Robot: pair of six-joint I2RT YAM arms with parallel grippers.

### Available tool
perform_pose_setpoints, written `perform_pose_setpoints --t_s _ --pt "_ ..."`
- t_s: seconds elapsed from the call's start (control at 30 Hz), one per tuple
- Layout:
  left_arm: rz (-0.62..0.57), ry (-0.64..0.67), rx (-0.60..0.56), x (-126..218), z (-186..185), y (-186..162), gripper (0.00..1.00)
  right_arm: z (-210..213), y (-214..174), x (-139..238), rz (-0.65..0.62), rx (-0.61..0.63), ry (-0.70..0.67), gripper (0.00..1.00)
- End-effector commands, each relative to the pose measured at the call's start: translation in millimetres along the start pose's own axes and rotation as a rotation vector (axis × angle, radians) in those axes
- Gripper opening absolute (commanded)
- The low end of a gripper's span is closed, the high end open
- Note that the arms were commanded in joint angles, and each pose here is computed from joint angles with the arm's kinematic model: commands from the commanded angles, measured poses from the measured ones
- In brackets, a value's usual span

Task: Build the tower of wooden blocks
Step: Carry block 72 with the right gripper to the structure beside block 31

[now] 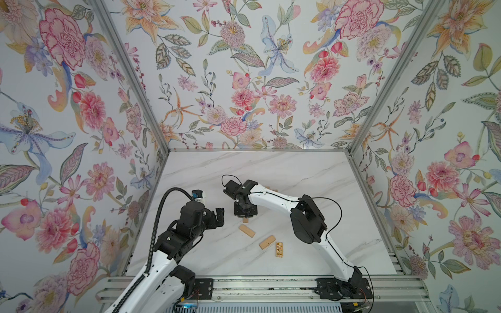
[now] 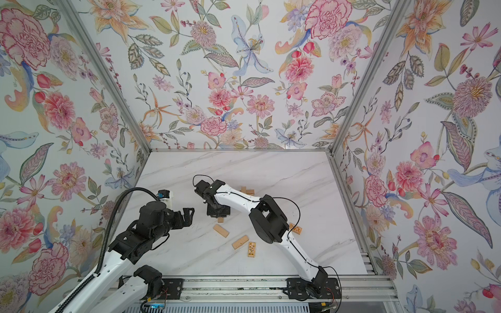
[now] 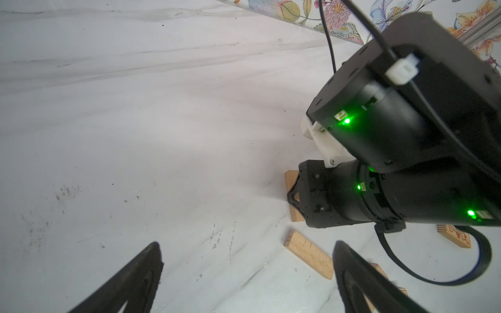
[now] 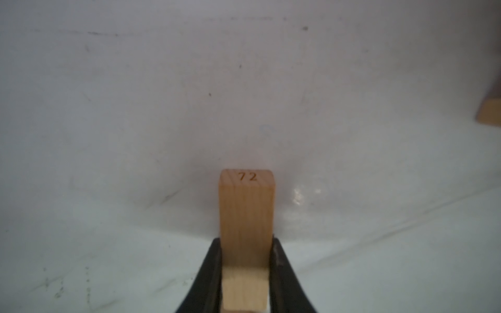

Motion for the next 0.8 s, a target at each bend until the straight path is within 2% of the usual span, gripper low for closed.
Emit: perform_pose_setpoints --t_s 0.0,0.2,0.4,0.6,0.77 --pt "-0.012 0.025 -0.001 -1 2 6 0.99 -10 6 39 -0.038 0.021 0.035 0.19" --pt "-0.014 0.002 -0.002 -10 -5 14 0.99 -33 15 93 -0.119 0.035 0.086 0.19" --pt "0.011 -0.034 0.008 -27 -14 19 0.99 -81 32 123 -0.165 0.004 0.086 0.2" --pt "0.029 -0.061 -0.012 -45 -31 24 0.99 -126 51 118 -0.15 -0.016 0.039 0.2" --pt "0.043 -0.066 -0.035 -59 -45 31 0.99 -140 64 101 -0.114 -0.004 0.03 0.2"
Point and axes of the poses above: each gripper's point midway between its finger pads, its own x axis back along the fingers, its own z axis along the line the jaws close on, y = z × x, the point moved 8 cm from there along x, back along the fingers, and after that the axes turned 2 degrees about -x, right-handed, at the moved point
